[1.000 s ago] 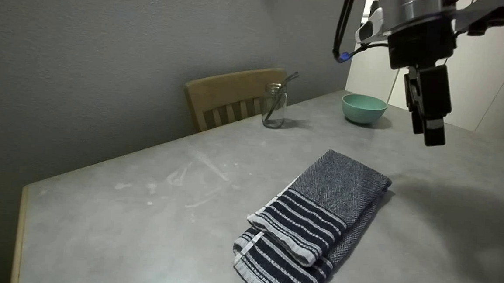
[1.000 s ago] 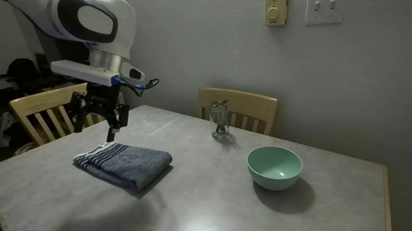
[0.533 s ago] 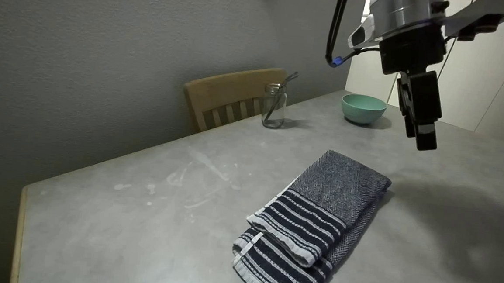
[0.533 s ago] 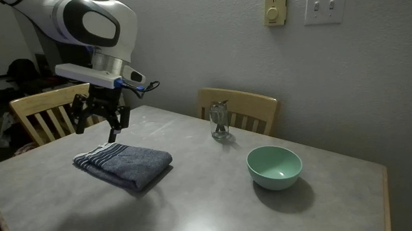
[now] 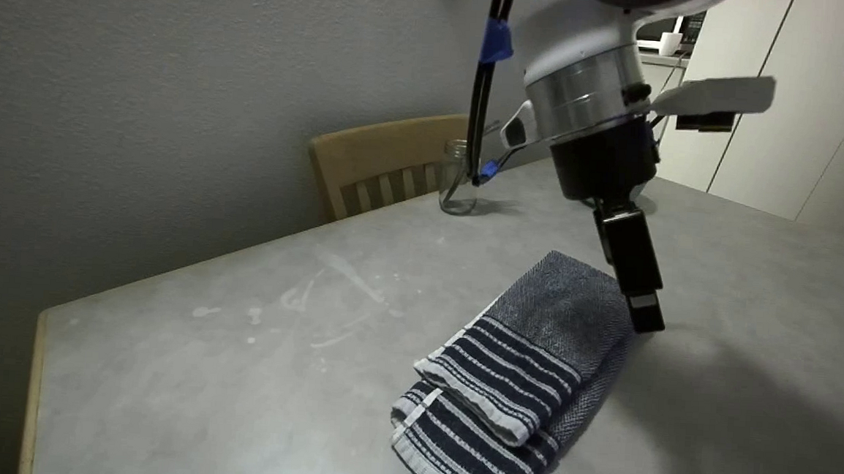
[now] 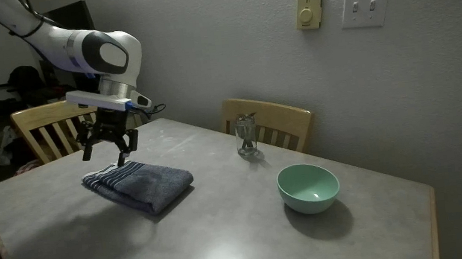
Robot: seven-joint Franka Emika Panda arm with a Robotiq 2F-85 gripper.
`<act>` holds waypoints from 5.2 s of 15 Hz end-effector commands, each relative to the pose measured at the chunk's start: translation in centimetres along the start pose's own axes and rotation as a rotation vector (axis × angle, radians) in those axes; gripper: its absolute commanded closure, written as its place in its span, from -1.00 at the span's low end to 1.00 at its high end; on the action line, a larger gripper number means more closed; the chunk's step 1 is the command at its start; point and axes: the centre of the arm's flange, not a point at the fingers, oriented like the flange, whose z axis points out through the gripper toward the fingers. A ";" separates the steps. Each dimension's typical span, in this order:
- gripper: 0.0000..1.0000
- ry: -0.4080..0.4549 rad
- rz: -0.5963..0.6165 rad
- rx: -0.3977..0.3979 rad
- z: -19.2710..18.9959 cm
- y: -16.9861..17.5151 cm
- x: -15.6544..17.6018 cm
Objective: Unfold the towel
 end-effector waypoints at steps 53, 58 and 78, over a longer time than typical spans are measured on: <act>-1.00 -0.094 0.472 -0.325 5.1 -11.1 16.7; -1.00 -0.065 0.542 -0.381 6.3 -10.0 17.2; -1.00 0.089 0.703 -0.628 6.5 -7.2 17.4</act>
